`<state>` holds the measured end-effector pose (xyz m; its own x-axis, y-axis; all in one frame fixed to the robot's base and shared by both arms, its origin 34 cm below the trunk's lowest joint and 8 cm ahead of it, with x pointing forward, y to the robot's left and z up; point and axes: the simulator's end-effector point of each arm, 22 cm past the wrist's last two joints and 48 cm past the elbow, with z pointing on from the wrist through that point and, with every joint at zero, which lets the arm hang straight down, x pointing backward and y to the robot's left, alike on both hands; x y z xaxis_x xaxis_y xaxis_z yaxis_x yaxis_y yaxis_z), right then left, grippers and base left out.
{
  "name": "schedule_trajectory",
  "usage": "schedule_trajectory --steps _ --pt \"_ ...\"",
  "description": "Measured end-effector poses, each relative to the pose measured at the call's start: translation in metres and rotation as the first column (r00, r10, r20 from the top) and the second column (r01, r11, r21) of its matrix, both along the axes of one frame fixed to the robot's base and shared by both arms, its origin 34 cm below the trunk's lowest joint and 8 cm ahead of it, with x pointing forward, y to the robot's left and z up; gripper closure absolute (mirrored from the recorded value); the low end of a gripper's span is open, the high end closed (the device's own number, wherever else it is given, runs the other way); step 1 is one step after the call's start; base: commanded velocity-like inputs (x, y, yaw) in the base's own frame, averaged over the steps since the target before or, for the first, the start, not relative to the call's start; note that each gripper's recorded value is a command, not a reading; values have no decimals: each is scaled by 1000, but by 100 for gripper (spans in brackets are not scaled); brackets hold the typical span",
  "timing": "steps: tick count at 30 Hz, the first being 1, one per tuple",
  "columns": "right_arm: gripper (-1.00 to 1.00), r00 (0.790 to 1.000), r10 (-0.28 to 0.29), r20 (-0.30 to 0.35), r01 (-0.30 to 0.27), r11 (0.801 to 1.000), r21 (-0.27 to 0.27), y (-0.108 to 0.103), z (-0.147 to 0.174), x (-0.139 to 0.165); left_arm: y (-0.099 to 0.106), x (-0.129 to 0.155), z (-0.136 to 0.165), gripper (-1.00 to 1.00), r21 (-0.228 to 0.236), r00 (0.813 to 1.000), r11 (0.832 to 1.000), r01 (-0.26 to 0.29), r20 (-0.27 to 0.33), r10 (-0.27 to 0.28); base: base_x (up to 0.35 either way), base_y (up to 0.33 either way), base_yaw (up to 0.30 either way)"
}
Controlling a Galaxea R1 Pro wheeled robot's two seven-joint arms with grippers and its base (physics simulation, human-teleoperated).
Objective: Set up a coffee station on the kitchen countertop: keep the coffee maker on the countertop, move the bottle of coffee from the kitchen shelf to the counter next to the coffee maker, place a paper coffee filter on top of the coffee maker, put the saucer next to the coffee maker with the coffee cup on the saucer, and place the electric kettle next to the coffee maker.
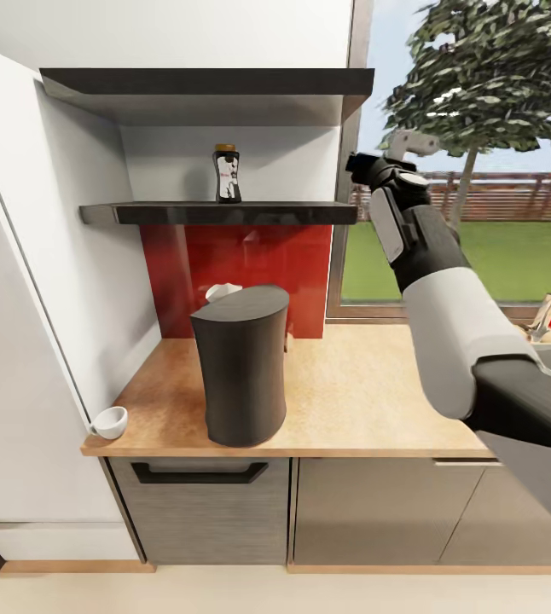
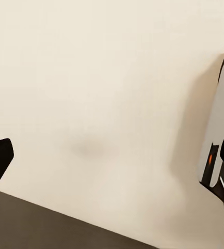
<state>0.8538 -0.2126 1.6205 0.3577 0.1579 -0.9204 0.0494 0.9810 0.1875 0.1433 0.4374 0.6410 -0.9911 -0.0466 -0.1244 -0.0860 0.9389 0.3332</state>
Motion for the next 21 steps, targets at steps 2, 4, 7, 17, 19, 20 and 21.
schedule_trajectory --steps 2,4,7,17,19,20,21 --pt "-100 1000 14 -2 -14 1000 -1 9 0 0 1 -2 0 -100 1 1000 1000 -3 -7 3 0 0 0" --pt "-100 1000 25 -3 -25 1000 -9 18 -1 0 2 -6 0 -100 1 1000 1000 -8 -27 8 3 0 0" --pt "-100 999 38 1 -37 998 -42 34 1 -2 2 -23 -1 -100 -2 994 1000 -23 -104 23 39 0 0" --pt "-100 999 50 4 -50 993 -111 56 0 -3 9 -38 2 -100 34 984 999 -24 -175 29 36 0 0" --pt "-100 999 52 -17 -54 992 -114 59 -8 1 10 -37 3 -100 38 984 999 -23 -175 29 2 0 0" --pt "-100 998 52 -30 -55 992 -116 60 -14 4 11 -37 3 -100 39 984 999 -23 -175 29 1 0 0" --pt "-100 998 52 -36 -56 992 -117 61 -16 5 11 -37 3 -100 40 984 999 -23 -174 29 0 0 0"
